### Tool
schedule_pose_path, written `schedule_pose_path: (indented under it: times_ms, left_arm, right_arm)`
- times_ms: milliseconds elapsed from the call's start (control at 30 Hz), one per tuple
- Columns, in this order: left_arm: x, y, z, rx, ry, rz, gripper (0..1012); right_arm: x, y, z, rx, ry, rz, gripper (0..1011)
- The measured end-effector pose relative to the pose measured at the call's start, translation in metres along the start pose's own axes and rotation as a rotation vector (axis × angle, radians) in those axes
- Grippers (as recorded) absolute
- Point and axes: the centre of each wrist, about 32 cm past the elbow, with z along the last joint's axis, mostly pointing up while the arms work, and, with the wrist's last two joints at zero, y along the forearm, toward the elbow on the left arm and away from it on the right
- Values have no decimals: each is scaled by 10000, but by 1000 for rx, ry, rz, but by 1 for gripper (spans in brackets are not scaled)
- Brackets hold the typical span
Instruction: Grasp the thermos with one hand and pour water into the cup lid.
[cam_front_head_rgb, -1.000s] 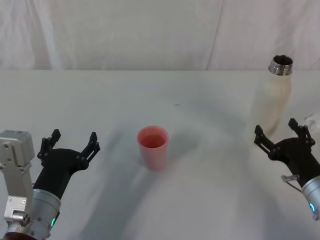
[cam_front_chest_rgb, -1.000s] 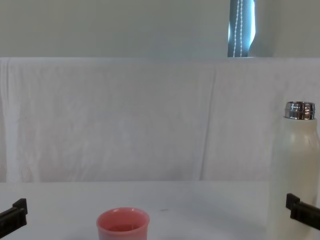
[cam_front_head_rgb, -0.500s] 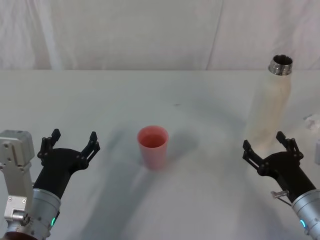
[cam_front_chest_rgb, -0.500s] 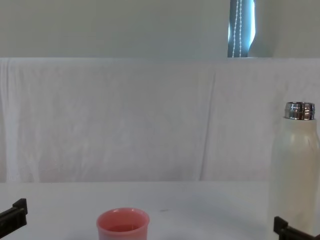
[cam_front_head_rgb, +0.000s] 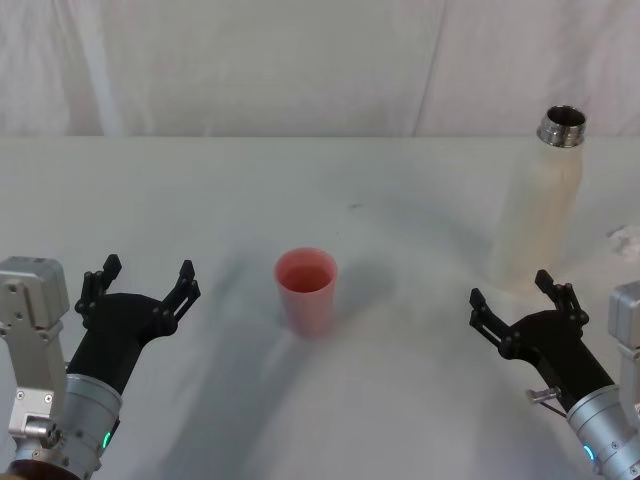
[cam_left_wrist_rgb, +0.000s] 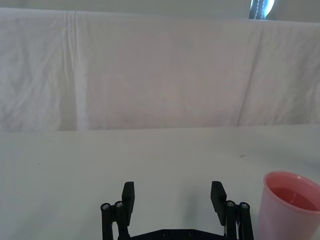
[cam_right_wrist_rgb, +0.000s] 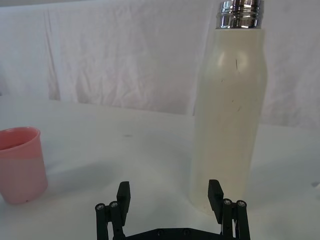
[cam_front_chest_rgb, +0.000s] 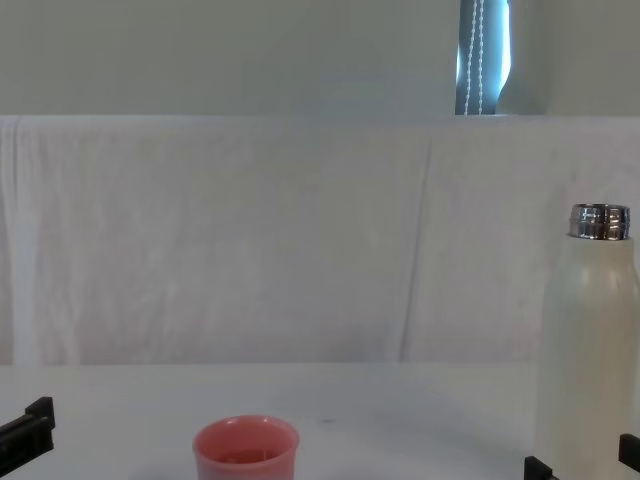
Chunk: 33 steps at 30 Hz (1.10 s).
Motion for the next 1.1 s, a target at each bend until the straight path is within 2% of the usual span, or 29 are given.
schedule_pose_path:
  times_ms: [1100]
  left_arm:
    - [0, 0, 0, 0, 0, 0, 1001]
  right_arm:
    - [-16, 12, -28, -6, 6, 5, 1003]
